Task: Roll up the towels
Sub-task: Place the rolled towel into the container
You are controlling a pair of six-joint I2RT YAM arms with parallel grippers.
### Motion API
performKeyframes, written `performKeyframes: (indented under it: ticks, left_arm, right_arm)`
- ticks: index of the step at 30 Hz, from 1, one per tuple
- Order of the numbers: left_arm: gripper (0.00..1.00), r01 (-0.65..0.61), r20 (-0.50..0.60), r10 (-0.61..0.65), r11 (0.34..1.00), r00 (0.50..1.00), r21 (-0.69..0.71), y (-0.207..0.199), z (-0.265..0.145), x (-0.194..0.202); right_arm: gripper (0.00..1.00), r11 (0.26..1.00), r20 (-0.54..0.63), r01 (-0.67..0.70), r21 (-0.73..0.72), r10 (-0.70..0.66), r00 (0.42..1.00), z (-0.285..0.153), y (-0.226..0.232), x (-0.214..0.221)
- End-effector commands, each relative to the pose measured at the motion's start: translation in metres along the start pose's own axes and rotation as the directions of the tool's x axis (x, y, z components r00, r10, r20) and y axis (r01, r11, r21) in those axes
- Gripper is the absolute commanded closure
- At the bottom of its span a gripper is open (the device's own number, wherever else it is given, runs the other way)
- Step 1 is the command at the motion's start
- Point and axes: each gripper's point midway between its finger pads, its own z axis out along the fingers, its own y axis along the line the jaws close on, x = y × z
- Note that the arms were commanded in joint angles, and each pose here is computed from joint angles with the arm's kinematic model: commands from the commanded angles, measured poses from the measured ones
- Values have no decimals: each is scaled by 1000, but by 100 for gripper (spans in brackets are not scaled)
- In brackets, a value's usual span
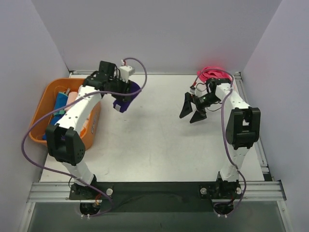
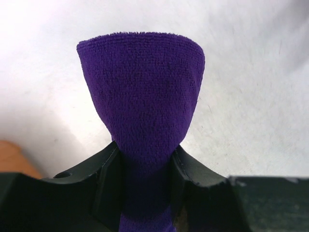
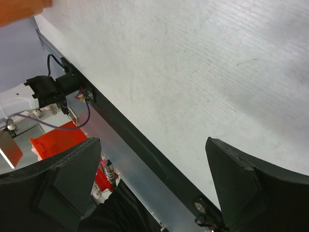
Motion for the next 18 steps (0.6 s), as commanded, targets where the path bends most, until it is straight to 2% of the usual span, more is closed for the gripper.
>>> performKeyframes:
  ticks: [1,4,5,7,8,12,14,18]
  left_arm:
    - [100,141,179,-119,983,977,-117,46,-71,-46]
    - [100,163,239,-122,974,963,-160,84,-111,-60]
    - [100,221,239,-171,954,956,-205,115,-129,-47]
    - [100,232,256,-170,943,952,-239,142,-145,-47]
    - [100,276,265,-205,923,942,-269,166,-155,-35]
    - [100,342,282,-256,883,925,-320,215,-174,-11]
    - [100,337,278,-248,878,928,-341,231,-179,-3]
    - [100,379,246,-304,846,920,-374,269,-175,28]
  right_arm:
    - [5,998,-5,20,59,-19,1000,-29,4,13]
    - [5,997,-9,11,80,-10,1000,-32,-1,12]
    - [5,997,-11,7,83,-6,1000,-32,-3,13]
    - [5,996,-16,2,86,-1,1000,-30,-4,13]
    - [5,996,-22,-12,87,13,1000,-29,-5,13]
    - [5,994,-29,-10,104,13,1000,-27,-7,14]
    - [5,994,-29,-6,107,9,1000,-27,-7,15]
    - [5,995,-41,-13,95,17,999,-24,-7,17]
